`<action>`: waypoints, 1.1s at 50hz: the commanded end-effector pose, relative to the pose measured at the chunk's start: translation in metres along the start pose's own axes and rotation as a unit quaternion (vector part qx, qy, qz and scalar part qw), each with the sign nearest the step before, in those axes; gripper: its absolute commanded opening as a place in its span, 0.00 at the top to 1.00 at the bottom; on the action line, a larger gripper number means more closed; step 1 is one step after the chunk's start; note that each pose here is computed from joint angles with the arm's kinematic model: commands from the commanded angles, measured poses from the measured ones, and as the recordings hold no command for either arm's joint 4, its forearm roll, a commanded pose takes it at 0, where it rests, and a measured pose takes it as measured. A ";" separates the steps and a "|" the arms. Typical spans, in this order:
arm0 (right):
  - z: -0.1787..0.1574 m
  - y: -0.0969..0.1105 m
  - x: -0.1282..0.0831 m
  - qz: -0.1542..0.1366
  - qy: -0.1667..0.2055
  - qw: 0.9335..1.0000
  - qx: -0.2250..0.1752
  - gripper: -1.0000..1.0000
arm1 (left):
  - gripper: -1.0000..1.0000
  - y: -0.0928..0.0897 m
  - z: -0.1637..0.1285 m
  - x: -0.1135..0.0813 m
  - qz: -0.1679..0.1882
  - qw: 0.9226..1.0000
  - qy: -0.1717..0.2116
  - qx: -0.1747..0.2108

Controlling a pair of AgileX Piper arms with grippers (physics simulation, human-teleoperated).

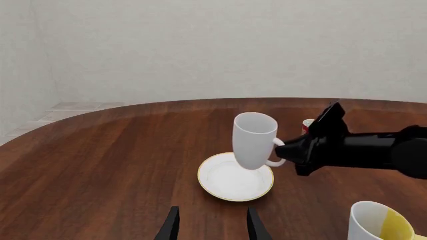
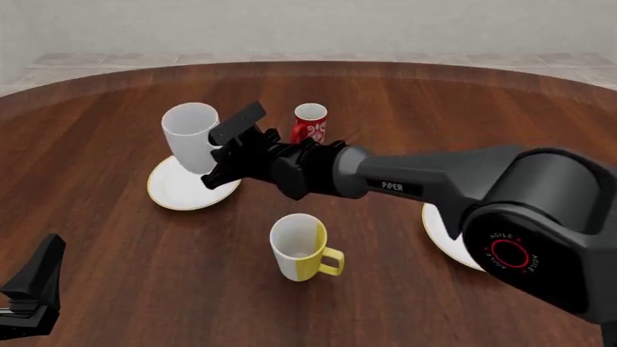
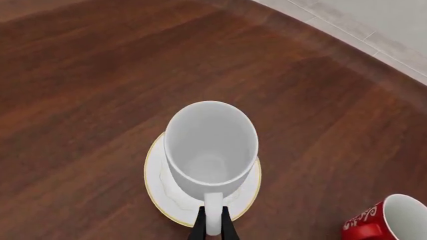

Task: Put the white mug on the left plate.

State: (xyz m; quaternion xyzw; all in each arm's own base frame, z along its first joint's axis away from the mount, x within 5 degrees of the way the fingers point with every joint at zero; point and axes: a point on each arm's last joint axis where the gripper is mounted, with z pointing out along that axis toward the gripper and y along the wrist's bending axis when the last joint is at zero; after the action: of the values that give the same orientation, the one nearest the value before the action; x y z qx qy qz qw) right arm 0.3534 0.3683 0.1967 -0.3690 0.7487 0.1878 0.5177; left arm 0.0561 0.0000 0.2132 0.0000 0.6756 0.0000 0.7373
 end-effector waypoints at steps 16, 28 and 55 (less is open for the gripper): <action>0.011 0.004 0.004 0.000 0.005 1.000 -0.003 1.00 | 0.00 0.000 0.000 0.000 0.000 1.000 0.000 0.000; 0.018 0.004 0.011 0.003 0.011 1.000 -0.003 1.00 | 0.00 0.000 0.000 0.000 0.000 1.000 0.000 0.000; 0.028 0.007 0.019 0.007 0.018 1.000 -0.006 1.00 | 0.00 0.000 0.000 0.000 0.000 1.000 0.000 0.000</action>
State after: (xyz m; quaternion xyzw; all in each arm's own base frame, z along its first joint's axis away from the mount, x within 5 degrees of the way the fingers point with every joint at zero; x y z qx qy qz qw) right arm 0.3611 0.3826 0.1678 -0.3735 0.7588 0.1864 0.5000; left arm 0.0561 0.0000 0.2132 0.0000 0.6756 0.0000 0.7373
